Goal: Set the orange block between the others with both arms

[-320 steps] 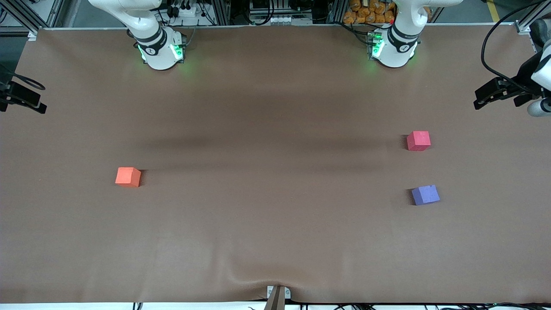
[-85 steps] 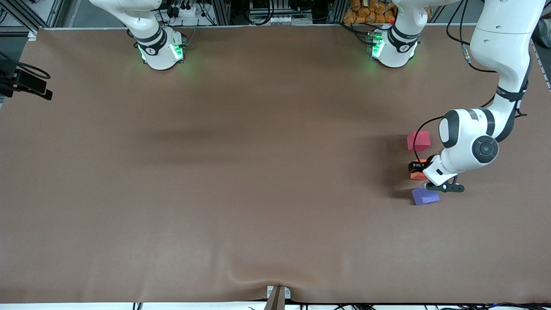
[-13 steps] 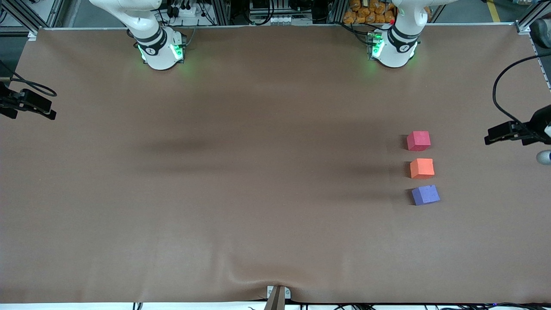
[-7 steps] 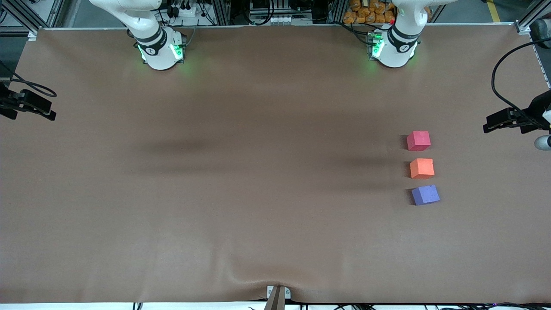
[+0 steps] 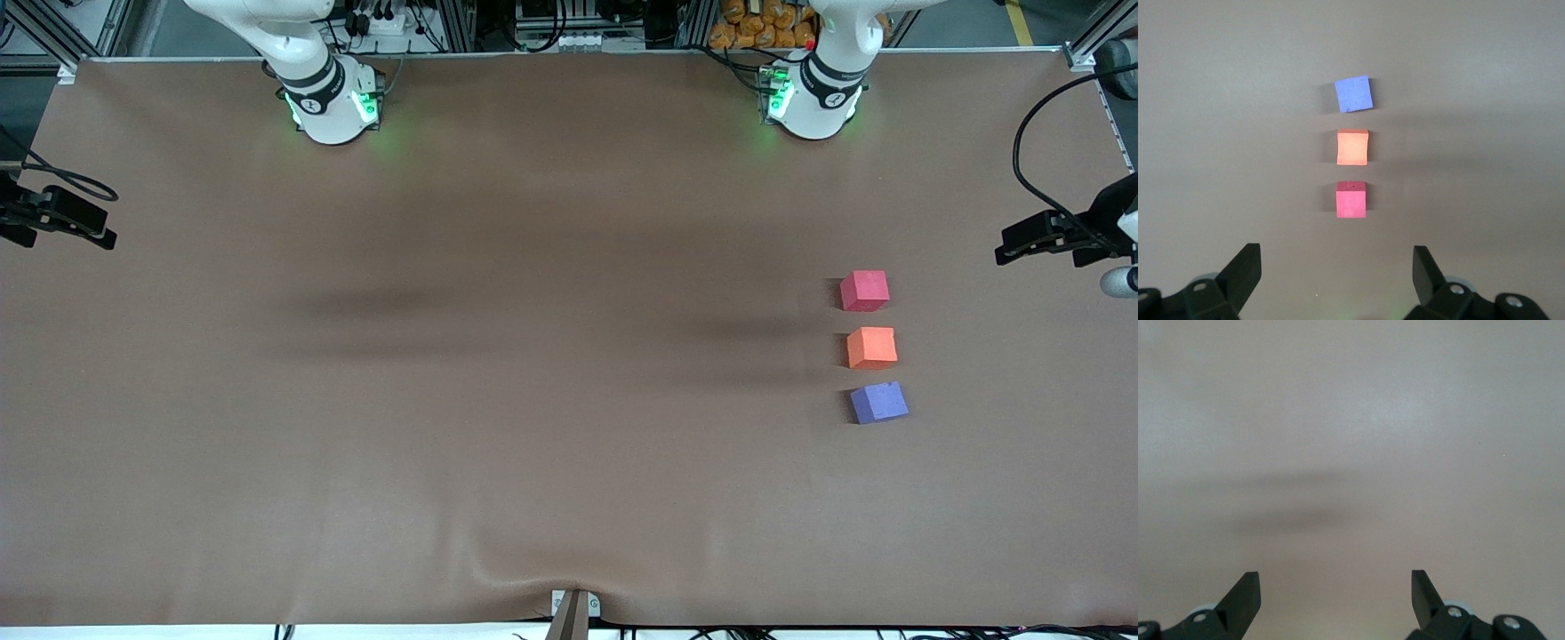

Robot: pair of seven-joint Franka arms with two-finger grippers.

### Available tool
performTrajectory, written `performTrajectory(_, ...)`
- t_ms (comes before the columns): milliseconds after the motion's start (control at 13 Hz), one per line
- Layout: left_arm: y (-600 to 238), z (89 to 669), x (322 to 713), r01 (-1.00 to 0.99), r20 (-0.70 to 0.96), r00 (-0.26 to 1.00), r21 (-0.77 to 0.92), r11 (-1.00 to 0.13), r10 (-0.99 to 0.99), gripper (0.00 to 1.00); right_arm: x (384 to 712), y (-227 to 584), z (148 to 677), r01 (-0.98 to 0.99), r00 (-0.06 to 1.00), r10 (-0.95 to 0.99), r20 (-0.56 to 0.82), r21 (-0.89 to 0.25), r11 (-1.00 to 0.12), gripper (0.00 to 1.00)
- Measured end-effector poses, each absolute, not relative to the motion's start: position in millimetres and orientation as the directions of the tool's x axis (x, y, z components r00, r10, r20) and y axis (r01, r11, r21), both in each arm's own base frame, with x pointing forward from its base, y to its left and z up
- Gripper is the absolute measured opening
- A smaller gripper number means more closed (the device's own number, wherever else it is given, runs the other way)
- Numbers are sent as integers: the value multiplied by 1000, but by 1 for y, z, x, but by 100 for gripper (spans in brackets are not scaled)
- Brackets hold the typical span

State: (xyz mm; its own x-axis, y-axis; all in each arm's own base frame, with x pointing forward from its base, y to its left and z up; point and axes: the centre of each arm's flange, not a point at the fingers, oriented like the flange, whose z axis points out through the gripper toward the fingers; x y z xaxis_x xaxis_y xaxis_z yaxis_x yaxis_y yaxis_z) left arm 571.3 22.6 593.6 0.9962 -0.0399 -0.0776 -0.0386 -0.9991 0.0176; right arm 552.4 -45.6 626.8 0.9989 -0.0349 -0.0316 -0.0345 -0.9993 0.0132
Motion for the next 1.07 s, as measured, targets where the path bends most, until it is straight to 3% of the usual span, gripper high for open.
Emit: performTrajectory(1074,-3,617,549,3,-91,996,8,-1000,2,100,557,-40,620,-22,1000,-22,-15,14,-1000,100)
